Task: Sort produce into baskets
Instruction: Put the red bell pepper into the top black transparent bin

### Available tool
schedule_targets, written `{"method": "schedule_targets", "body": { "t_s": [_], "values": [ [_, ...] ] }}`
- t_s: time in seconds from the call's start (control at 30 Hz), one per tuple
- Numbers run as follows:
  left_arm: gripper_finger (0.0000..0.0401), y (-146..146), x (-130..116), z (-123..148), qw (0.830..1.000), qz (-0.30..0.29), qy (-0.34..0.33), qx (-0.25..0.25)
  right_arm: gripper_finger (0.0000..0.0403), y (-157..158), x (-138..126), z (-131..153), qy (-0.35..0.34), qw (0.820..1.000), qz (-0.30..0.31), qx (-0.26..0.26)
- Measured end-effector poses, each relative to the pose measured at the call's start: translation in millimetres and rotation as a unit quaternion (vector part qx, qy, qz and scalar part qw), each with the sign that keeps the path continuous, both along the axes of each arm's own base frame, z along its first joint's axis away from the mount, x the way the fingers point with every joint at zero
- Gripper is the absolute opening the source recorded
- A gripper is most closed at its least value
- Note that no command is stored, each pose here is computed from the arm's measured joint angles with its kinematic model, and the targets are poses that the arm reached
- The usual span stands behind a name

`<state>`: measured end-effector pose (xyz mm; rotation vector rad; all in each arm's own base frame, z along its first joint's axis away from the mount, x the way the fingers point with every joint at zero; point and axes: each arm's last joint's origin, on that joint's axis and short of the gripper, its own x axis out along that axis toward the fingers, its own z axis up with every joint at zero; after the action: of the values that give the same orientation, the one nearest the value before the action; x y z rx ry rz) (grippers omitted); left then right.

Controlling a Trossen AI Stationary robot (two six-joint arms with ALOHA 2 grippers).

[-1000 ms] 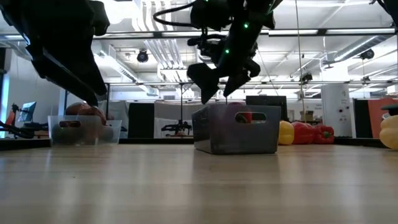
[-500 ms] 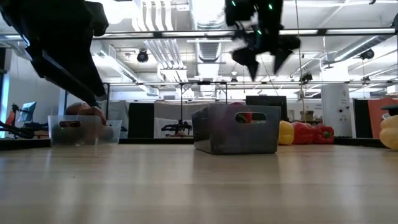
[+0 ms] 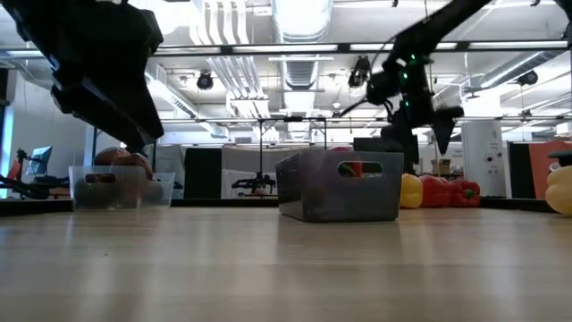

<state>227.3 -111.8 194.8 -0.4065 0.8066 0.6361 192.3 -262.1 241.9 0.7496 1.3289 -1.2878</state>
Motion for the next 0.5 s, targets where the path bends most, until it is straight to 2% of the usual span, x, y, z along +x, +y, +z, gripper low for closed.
{"method": "schedule_targets", "body": {
  "t_s": [0.07,0.2,0.3,0.5],
  "values": [
    [0.0323,4,2,0,1.0,0.01,0.0,0.0,0.0357,-11,-6,-9,-0.02,1.0,0.003,0.022],
    [0.0323,13,6,0,1.0,0.028,0.0,-0.003,0.0357,-26,-12,-22,-0.011,0.999,0.015,0.033],
    [0.0323,19,9,0,0.999,0.042,-0.001,-0.004,0.0357,-36,-16,-32,-0.039,0.997,0.024,0.055],
    [0.0323,32,15,0,0.999,0.05,0.003,0.006,0.0357,-47,-17,-58,-0.031,0.996,0.023,0.086]
  ]
}}
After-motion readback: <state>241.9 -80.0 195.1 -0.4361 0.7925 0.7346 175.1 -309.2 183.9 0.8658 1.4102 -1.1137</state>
